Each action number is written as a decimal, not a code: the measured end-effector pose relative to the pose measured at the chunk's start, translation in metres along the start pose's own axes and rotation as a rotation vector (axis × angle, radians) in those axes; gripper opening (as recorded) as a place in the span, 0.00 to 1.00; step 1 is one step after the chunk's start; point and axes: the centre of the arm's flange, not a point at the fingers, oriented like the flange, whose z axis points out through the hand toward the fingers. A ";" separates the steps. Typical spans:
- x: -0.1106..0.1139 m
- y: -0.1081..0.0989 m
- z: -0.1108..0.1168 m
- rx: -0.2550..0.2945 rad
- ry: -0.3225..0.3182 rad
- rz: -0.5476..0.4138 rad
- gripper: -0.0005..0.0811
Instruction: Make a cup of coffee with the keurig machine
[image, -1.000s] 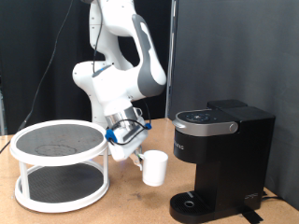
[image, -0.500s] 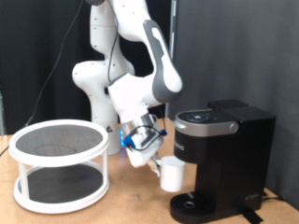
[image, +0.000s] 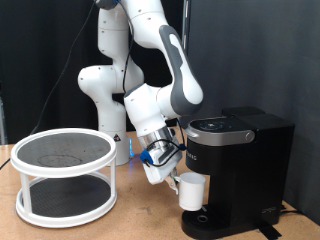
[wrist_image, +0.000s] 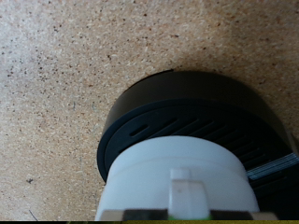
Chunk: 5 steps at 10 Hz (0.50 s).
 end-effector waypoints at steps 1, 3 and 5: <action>-0.002 0.000 0.004 0.002 -0.003 0.001 0.02; -0.005 -0.001 0.009 0.005 -0.012 0.006 0.02; -0.010 -0.001 0.013 0.002 -0.018 0.008 0.02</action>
